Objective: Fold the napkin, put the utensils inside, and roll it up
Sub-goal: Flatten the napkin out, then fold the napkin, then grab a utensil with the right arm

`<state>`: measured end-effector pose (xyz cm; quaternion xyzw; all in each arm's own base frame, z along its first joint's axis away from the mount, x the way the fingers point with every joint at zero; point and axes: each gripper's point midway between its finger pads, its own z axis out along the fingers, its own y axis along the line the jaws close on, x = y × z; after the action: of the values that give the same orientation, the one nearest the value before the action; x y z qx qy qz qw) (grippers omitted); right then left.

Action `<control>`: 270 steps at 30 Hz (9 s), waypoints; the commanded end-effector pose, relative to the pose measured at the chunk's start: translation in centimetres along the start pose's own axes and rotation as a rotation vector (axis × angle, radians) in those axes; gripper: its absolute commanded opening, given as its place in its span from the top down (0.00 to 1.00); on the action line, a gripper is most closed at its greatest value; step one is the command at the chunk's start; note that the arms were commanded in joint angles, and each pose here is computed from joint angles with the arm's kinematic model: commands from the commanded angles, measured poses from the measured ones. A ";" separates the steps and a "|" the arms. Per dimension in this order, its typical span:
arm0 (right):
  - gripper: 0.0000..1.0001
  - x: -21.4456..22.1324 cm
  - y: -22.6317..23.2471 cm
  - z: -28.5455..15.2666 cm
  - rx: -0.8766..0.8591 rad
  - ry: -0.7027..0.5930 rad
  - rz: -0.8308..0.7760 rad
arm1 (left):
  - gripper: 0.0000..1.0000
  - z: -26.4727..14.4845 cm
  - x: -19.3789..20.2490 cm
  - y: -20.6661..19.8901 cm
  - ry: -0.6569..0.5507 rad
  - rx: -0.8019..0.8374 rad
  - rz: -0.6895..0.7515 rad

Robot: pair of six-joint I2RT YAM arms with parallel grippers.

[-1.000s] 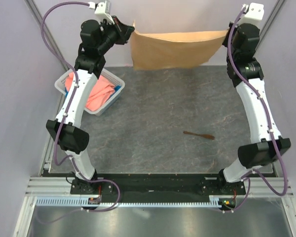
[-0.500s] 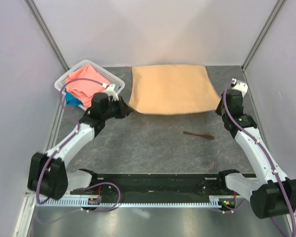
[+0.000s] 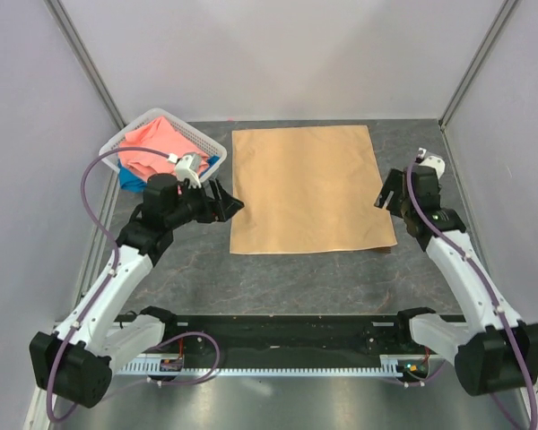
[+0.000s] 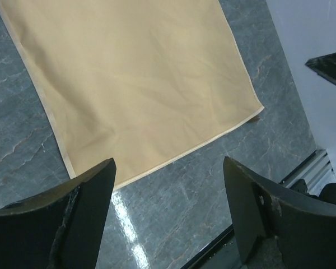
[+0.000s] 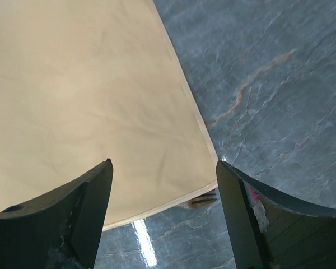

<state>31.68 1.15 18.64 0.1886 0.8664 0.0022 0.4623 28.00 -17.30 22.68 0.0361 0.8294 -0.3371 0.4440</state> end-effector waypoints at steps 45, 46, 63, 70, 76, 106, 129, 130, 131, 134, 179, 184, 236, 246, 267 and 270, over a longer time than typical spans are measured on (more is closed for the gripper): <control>0.58 14.9 -8.7 7.3 0.177 0.533 0.364 | 0.11 3.8 -2.0 0.3 0.170 0.014 0.174; 0.59 14.8 -8.7 7.4 0.178 0.531 0.363 | 0.11 3.8 -1.9 0.3 0.174 0.014 0.172; 0.84 15.2 -7.2 8.6 0.077 0.545 0.375 | 0.12 3.7 -1.7 0.4 0.178 0.013 0.175; 1.00 13.2 -6.6 8.0 0.027 0.498 0.333 | 0.12 3.7 -1.7 0.5 0.176 0.007 0.178; 1.00 9.9 -5.5 6.9 -0.022 0.423 0.311 | 0.12 3.6 -1.7 0.5 0.176 0.008 0.180; 1.00 3.1 31.8 20.0 -0.475 0.260 0.172 | 0.11 3.6 -1.4 1.1 0.187 -0.011 0.181; 1.00 -4.8 47.4 20.5 -1.024 -0.207 0.663 | 0.11 3.6 -1.5 1.6 0.184 -0.029 0.167; 1.00 -4.6 47.5 20.4 -1.031 -0.215 0.667 | 0.11 3.6 -1.5 1.5 0.184 -0.024 0.166; 1.00 -4.6 47.5 20.5 -1.025 -0.220 0.670 | 0.11 3.7 -1.4 1.7 0.187 -0.028 0.162; 1.00 -4.5 47.2 21.0 -1.003 -0.241 0.679 | 0.11 3.6 -1.5 1.5 0.183 -0.021 0.165; 0.26 -4.5 26.9 14.4 -0.622 0.015 0.221 | 0.14 4.4 -0.2 1.5 0.213 0.006 0.121; 0.28 -1.0 18.0 13.1 -0.368 0.147 0.151 | 0.15 4.6 -0.2 1.7 0.224 0.001 0.140; 0.39 13.0 0.4 12.4 0.105 0.418 0.333 | 0.10 3.3 -1.1 0.8 0.189 0.014 0.175; 0.40 12.7 0.5 10.6 0.136 0.430 0.154 | 0.10 3.1 -1.1 0.4 0.187 0.026 0.172; 0.51 19.2 3.6 6.1 0.219 0.543 -0.046 | 0.11 3.2 -0.9 0.2 0.194 0.042 0.157; 0.64 19.7 4.0 5.9 0.216 0.557 -0.060 | 0.11 3.2 -0.9 0.2 0.192 0.041 0.159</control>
<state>29.84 9.45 1.58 0.2109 0.9495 -0.0434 0.2283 30.82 -18.60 20.64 0.1253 0.8692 -0.3091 0.3650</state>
